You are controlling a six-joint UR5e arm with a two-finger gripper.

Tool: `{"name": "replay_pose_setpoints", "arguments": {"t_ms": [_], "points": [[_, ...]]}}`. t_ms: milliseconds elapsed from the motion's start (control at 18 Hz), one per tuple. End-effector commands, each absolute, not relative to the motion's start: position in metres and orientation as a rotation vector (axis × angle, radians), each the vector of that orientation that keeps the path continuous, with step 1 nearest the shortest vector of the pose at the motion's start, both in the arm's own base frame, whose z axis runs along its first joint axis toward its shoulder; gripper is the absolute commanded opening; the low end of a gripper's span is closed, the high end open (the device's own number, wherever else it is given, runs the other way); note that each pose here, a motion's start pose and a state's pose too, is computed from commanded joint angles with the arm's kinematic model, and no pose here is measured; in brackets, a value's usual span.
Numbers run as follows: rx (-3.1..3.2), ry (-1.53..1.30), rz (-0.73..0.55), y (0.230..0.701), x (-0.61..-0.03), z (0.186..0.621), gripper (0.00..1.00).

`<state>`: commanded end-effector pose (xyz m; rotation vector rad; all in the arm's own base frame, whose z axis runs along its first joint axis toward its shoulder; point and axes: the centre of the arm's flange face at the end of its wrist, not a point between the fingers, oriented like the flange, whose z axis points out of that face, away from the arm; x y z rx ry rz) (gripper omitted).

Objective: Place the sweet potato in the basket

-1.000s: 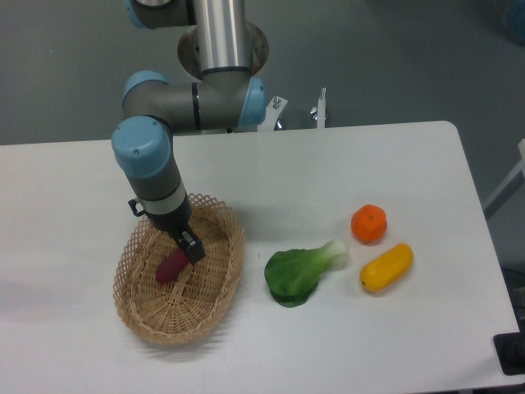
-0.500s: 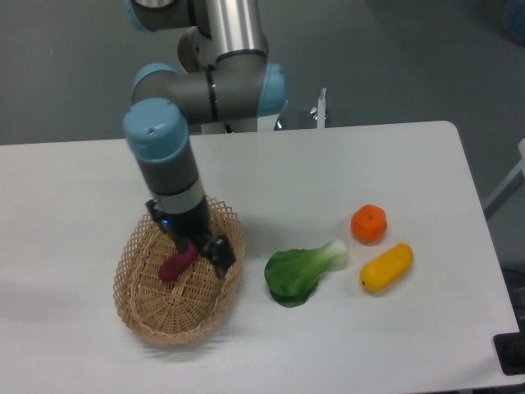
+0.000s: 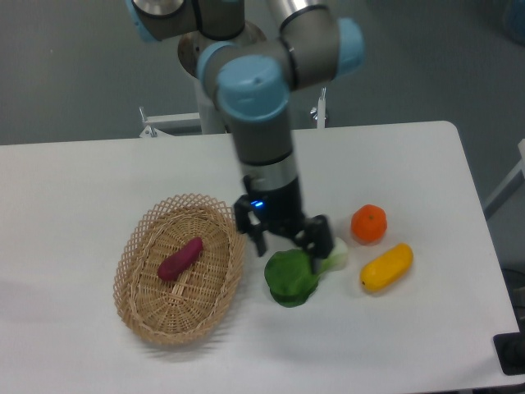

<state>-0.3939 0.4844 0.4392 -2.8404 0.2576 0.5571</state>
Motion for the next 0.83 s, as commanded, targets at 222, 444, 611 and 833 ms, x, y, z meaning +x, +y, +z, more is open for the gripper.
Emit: {"name": "replay_pose_setpoints", "arguments": {"t_ms": [222, 444, 611, 833], "points": [[-2.889, 0.558, 0.552, 0.439, -0.422, 0.452, 1.0], [-2.916, 0.679, 0.478, 0.404, -0.434, 0.462, 1.0], [-2.918, 0.784, 0.456, 0.395, -0.433, 0.462, 1.0], [-2.915, 0.784, 0.455, 0.393, -0.43, 0.46, 1.0]]}}
